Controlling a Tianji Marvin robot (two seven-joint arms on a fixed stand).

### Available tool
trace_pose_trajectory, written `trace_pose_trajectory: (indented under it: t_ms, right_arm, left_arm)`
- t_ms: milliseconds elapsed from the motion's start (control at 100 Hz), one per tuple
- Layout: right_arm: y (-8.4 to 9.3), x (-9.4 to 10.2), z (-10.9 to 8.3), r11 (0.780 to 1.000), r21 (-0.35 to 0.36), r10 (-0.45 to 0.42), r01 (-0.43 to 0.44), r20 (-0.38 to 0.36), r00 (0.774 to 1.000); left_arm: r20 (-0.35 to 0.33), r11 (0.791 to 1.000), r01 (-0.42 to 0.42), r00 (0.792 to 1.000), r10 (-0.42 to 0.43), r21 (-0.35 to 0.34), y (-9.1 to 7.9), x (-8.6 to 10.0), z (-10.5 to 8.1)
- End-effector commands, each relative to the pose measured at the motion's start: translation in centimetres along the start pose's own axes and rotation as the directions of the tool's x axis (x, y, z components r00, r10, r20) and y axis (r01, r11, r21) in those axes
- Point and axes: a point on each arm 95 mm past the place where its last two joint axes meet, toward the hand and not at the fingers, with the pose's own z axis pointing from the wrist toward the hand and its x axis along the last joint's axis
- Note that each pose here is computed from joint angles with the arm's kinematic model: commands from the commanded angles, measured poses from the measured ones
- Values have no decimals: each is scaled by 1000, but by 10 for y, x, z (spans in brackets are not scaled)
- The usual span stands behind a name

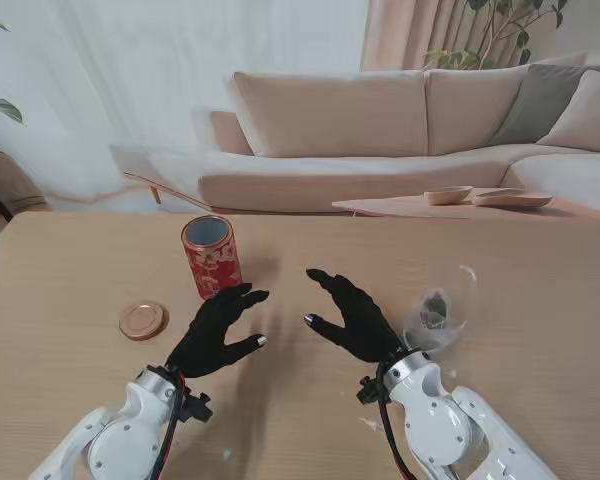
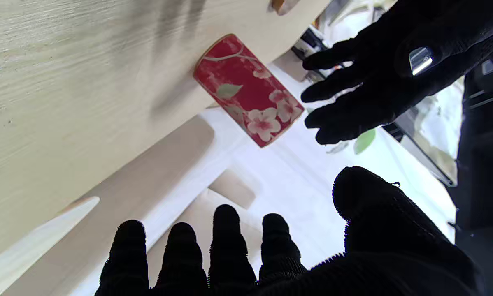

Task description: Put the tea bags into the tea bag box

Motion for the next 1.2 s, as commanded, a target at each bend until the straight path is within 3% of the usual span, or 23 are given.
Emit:
trace_pose_trajectory:
  t_ms: [0,300,470,570,710,930,1190]
  right_arm:
    - [-4,3,-1,1000,10,5,-5,-6,1000]
    - [-2,4,-1,1000,-3,0,0,-5,1000]
    - [1,4,-3,1000,-15,11,-11,0,1000]
    - [3,5,-4,1000,-23,15,-15,0,1000]
    - [5,7,-6,999,-39,20,-20,-1,1000]
    - [8,9,-10,998,-59,37,-38,-9,999]
    - [10,11,-12,996,-70,47,-48,-14,999]
  left_arm:
    - [1,1000,7,1000,-7,-13,2,3,-1]
    - [-12,1000,-17,1000,17,-4,-2,5,-2]
    - [-35,998,-64,997,65,19,-15,13,0]
    - [-40,991,-136,990,136,-1,-27,15,1]
    - [-38,962,-273,961,273,10,-52,12,8]
    - [33,910,-414,910,413,19,-93,-5,26]
    - [106,853,-522,848,518,10,-118,-27,56]
